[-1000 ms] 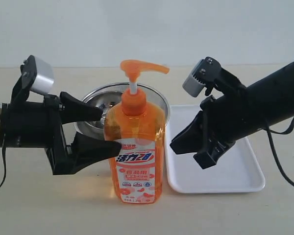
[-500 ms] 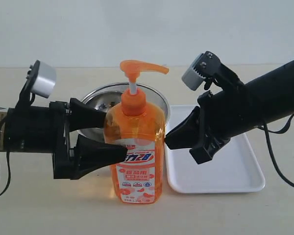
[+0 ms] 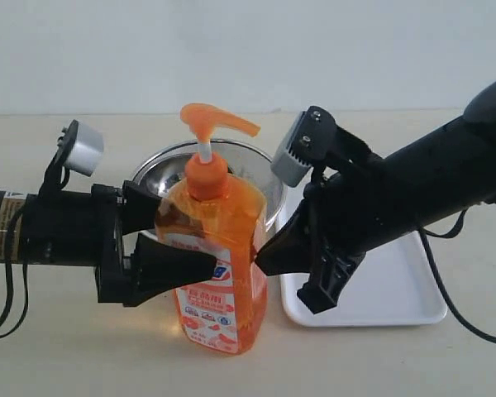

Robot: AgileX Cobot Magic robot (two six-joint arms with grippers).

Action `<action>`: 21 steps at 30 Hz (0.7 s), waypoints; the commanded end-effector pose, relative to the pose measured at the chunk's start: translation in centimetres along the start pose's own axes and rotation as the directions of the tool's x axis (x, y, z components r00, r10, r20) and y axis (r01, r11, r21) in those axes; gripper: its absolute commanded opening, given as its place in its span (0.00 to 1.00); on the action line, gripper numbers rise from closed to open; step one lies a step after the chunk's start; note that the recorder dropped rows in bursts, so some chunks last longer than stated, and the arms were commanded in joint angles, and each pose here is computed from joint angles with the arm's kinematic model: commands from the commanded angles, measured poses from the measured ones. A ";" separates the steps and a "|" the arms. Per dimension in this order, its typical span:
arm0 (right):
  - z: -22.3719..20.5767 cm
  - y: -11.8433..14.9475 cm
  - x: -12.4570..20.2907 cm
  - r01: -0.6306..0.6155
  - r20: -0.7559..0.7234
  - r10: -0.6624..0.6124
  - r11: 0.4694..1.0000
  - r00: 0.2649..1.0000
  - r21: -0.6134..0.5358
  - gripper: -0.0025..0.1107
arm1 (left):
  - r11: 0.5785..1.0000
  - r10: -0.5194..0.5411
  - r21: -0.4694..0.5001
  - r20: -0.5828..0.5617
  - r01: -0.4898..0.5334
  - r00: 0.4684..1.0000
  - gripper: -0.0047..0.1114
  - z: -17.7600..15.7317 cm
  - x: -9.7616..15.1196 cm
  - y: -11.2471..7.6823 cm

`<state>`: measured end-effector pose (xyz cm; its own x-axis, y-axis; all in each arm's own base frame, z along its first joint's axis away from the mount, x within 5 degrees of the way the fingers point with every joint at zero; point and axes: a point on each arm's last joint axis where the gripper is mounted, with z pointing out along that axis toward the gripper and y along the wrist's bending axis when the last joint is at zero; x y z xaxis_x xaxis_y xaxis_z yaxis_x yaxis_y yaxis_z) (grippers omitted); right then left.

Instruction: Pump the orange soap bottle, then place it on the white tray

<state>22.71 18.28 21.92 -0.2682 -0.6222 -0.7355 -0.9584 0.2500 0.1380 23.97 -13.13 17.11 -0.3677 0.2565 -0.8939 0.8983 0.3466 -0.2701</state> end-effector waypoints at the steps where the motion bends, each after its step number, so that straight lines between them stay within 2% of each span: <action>1: 0.1 0.1 -0.5 -0.017 0.034 0.017 1.000 0.999 0.013 0.02 | 0.999 -0.005 0.048 0.023 0.004 1.000 0.79 0.2 -0.2 -0.5; 5: 0.1 -0.3 -0.7 -0.071 0.049 0.068 0.996 0.996 0.052 0.02 | 0.998 -0.006 0.055 0.029 0.004 1.000 0.77 0.2 -0.3 -0.6; 12: 0.1 -0.4 -0.6 -0.100 0.051 0.097 0.993 0.994 0.058 0.02 | 0.992 0.044 0.119 0.019 -0.046 0.999 0.59 1.4 -0.4 -2.0; 21: 0.0 -1.4 -0.6 -0.169 0.070 0.159 0.971 0.985 0.170 0.02 | 0.987 0.055 0.149 0.013 -0.056 0.998 0.60 1.9 -0.4 -2.7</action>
<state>23.74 17.76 21.42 -0.3535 -0.6056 -0.7129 -0.9077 0.4062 0.1050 23.70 -14.50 17.04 -0.3533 0.2673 -0.8965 0.9011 0.3546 -0.2494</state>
